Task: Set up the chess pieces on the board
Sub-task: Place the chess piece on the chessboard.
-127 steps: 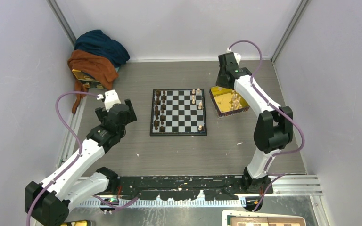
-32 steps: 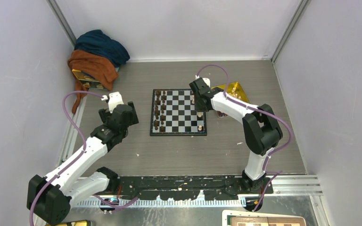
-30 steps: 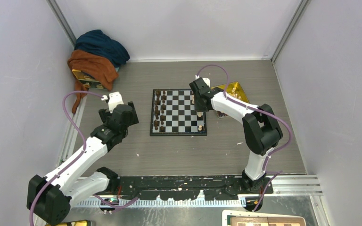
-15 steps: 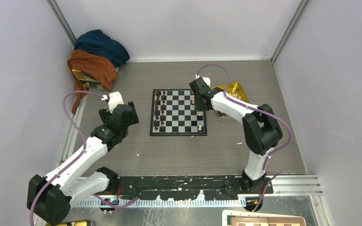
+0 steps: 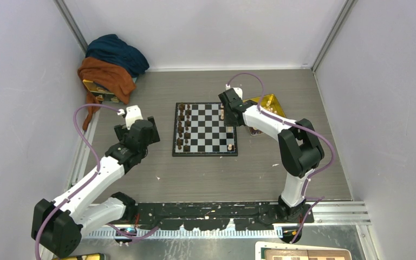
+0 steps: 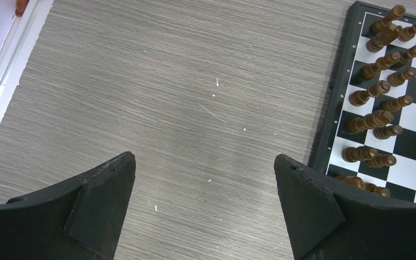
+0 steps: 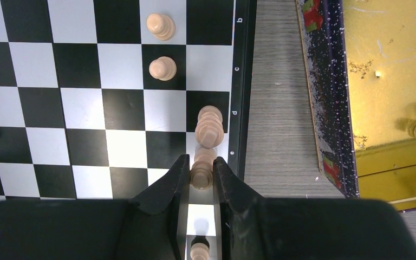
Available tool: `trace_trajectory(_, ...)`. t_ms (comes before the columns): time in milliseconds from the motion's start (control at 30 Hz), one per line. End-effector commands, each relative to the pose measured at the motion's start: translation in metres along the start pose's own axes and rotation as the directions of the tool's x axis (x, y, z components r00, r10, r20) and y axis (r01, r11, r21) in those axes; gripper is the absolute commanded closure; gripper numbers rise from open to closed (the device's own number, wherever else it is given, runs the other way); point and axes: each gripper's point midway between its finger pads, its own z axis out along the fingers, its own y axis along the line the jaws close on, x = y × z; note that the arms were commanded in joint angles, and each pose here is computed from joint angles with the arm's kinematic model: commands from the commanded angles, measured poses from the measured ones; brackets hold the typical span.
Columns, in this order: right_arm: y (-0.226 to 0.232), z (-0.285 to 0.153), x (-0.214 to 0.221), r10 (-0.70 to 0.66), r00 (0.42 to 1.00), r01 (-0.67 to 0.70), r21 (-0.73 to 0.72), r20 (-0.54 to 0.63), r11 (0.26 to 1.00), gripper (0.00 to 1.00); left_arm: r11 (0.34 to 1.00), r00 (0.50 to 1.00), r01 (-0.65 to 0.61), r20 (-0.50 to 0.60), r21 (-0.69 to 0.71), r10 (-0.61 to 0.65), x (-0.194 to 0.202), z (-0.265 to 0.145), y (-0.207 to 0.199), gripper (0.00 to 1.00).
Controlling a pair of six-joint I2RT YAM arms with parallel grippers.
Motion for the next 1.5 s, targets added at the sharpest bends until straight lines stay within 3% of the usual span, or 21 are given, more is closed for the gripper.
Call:
trace_trajectory(0,0.003,0.003,-0.014,0.022,0.999,-0.021,-0.012,0.043,1.000,0.99,0.999,0.998,0.027,0.047,0.018,-0.028,-0.014,0.001,-0.007,0.00)
trace_trajectory(267,0.002,0.003,-0.010,0.022,0.999,-0.022,-0.010,0.031,1.000,0.97,0.999,0.998,0.028,0.047,0.019,-0.029,-0.013,0.001,-0.007,0.00)
trace_trajectory(467,0.001,-0.001,-0.010,0.018,0.999,-0.017,-0.012,0.028,1.000,0.77,0.999,0.998,0.032,0.047,0.022,-0.033,-0.013,0.000,-0.007,0.00)
trace_trajectory(667,0.000,-0.006,-0.012,0.013,0.999,-0.013,-0.011,0.036,1.000,0.66,0.999,0.998,0.041,0.047,0.026,-0.042,-0.013,-0.001,-0.008,0.00)
trace_trajectory(1000,-0.003,-0.018,-0.019,0.012,0.998,-0.011,-0.012,0.062,1.000,0.65,0.998,0.997,0.056,0.046,0.028,-0.057,-0.014,-0.004,-0.006,0.00)
trace_trajectory(1467,-0.012,-0.085,-0.080,0.037,0.978,-0.032,-0.027,0.206,0.999,0.65,0.997,0.996,0.069,0.050,0.031,-0.071,-0.019,-0.004,-0.010,0.00)
